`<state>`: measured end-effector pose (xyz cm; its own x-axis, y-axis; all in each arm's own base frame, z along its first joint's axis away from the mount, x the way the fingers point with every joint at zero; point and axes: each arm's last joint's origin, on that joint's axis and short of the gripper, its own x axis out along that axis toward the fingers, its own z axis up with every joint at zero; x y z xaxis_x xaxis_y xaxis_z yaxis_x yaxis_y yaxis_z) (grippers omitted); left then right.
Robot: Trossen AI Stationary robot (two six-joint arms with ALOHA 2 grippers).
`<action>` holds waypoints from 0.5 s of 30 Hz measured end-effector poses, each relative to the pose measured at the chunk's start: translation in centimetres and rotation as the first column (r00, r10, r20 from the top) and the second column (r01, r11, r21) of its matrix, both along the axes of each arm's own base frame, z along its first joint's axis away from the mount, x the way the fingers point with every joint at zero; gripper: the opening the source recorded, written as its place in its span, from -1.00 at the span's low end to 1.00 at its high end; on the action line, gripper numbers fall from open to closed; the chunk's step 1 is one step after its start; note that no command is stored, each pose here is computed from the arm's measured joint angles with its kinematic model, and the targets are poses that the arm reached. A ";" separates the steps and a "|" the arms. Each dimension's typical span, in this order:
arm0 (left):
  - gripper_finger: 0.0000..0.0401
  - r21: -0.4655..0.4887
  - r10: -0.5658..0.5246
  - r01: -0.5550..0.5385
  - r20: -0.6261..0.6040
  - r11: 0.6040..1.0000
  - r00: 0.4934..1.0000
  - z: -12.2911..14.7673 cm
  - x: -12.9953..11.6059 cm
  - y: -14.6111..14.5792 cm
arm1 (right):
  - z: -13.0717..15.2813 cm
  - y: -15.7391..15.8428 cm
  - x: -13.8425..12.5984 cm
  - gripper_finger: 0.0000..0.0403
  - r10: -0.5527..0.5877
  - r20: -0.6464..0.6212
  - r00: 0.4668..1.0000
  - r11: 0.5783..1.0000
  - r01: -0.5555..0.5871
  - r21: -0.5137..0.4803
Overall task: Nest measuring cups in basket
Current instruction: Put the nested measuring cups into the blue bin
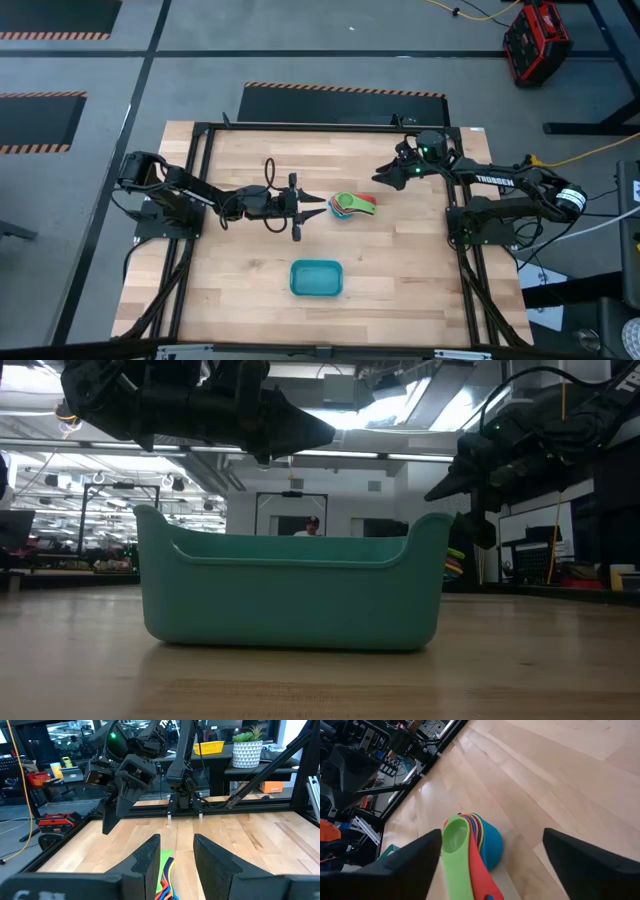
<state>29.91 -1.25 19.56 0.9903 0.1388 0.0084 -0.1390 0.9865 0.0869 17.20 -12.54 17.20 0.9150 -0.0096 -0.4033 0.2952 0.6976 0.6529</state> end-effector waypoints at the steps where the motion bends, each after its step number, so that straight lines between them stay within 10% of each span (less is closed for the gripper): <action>1: -0.44 0.000 0.000 0.000 0.000 1.000 1.000 0.0 0.0 0.0 | 0.0 0.0 0.0 0.74 0.000 -0.001 1.000 1.000 0.000 0.000; 15: -0.44 -0.033 0.000 0.000 0.005 0.999 1.000 0.0 0.0 0.0 | 0.3 -0.2 0.1 0.87 0.000 0.027 1.000 0.997 0.002 -0.076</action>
<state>29.91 -1.25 19.56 0.9903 0.1389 0.0084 -0.1391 0.9888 0.0540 17.34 -12.72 17.54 0.9256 -0.0402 -0.3765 0.2788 0.7450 0.6060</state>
